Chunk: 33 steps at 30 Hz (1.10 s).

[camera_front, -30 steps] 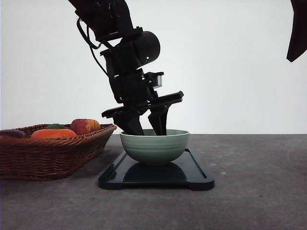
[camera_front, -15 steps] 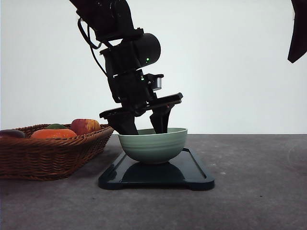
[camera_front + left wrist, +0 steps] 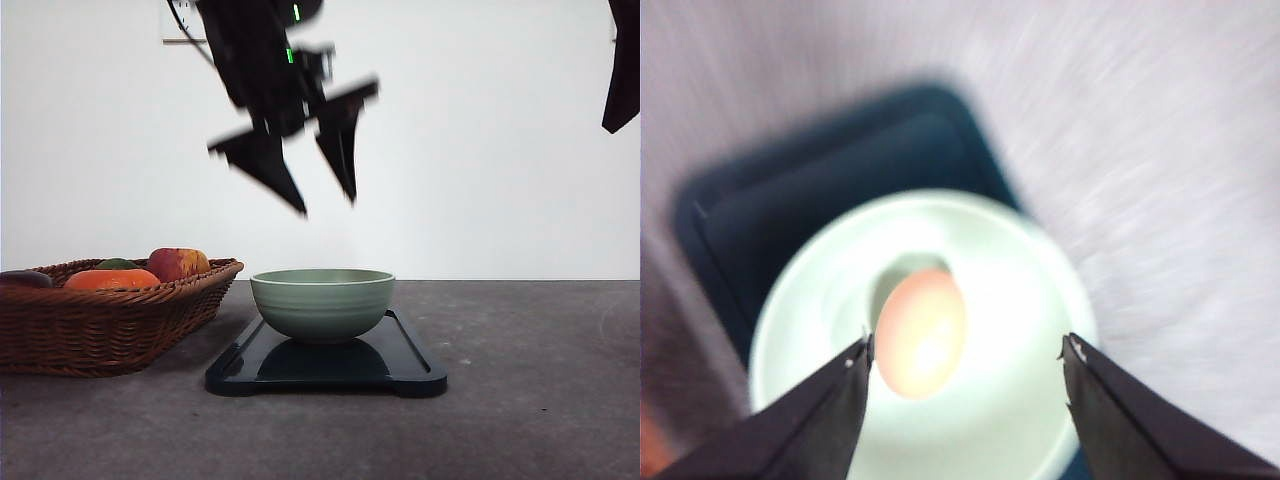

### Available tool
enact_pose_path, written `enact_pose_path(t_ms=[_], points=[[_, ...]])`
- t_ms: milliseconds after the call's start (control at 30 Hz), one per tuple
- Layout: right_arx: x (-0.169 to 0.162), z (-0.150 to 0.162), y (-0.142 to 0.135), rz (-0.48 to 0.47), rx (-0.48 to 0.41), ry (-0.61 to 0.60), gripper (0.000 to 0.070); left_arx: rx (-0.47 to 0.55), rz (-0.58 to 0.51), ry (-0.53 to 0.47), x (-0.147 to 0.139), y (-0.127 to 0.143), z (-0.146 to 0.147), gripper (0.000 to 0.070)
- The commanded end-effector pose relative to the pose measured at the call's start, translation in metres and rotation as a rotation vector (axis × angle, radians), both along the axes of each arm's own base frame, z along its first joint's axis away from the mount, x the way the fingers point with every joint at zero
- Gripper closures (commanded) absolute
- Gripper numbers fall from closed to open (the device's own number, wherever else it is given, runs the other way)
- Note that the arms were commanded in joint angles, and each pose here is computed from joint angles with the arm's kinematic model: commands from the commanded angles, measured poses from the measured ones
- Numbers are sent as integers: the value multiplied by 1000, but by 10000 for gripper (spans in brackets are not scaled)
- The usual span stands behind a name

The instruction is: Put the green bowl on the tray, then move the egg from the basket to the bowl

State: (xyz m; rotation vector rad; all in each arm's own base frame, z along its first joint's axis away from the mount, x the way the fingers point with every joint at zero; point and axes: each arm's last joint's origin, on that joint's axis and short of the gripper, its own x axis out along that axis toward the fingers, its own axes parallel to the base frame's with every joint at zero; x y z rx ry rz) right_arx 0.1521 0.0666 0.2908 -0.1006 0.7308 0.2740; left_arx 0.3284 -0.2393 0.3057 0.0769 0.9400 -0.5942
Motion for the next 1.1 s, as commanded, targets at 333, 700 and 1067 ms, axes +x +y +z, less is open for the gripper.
enact_pose_path(t_ms=[333, 700, 1067], points=[[1, 2, 1, 3, 5, -5, 418, -48, -8, -148, -62, 41, 46, 319], [2, 2, 2, 6, 8, -11, 418, -35, 90, -186, -130, 96, 3, 320], [2, 4, 4, 66, 31, -22, 418, -24, 203, -246, -167, 137, -5, 319]])
